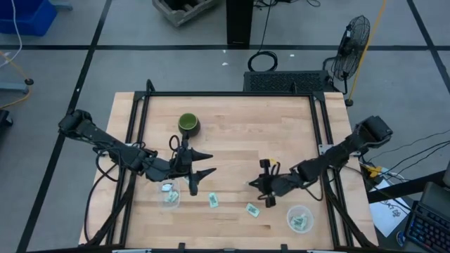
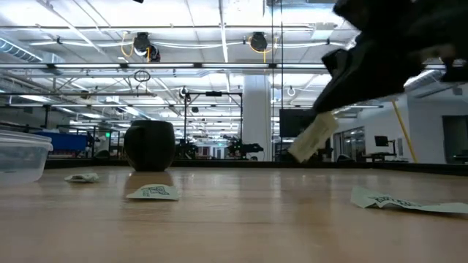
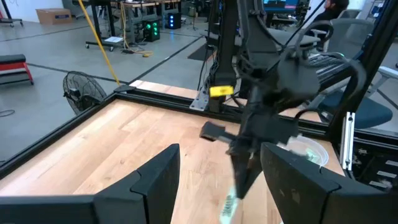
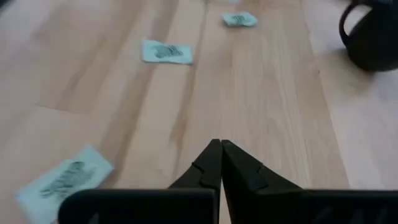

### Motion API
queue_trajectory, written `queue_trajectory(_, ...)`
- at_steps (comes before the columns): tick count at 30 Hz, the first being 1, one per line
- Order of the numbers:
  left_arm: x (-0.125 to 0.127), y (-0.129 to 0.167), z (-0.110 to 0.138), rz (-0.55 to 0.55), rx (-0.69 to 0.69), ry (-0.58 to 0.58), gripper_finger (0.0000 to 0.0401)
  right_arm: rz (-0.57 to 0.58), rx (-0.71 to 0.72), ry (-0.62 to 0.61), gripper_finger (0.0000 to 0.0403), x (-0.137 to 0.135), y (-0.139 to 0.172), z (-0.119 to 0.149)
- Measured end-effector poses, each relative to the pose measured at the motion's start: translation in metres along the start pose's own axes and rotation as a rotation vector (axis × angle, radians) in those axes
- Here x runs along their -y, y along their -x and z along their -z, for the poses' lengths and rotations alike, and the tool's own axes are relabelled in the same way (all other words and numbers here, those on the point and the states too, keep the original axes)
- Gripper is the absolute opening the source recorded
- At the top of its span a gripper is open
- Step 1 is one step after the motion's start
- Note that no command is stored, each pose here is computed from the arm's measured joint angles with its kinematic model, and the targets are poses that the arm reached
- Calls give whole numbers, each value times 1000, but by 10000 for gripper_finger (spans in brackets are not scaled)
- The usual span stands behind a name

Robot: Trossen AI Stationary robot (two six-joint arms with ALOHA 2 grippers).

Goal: Pick and place Stevia / Truvia into bins
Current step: Put the Stevia packet into the top left transparent container

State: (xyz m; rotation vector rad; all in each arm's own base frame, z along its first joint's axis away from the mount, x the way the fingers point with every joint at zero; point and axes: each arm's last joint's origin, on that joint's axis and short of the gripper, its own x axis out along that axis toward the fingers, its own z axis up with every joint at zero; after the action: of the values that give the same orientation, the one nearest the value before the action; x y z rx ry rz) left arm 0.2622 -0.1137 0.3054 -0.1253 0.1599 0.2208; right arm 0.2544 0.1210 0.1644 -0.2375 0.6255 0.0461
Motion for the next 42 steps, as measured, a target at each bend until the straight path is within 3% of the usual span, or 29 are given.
queue_trajectory(11,0,0,2,-4,-15,-12,230,-154,61,-35,0,-28,58,-9)
queue_trajectory(23,-1,0,2,-6,-18,-14,230,-350,-51,-186,0,-54,133,13)
queue_trajectory(34,-1,0,4,-11,-34,-27,230,-396,-137,-412,0,-67,159,29)
queue_trajectory(42,-2,0,5,-14,-41,-17,230,-393,-159,-459,1,-68,161,31)
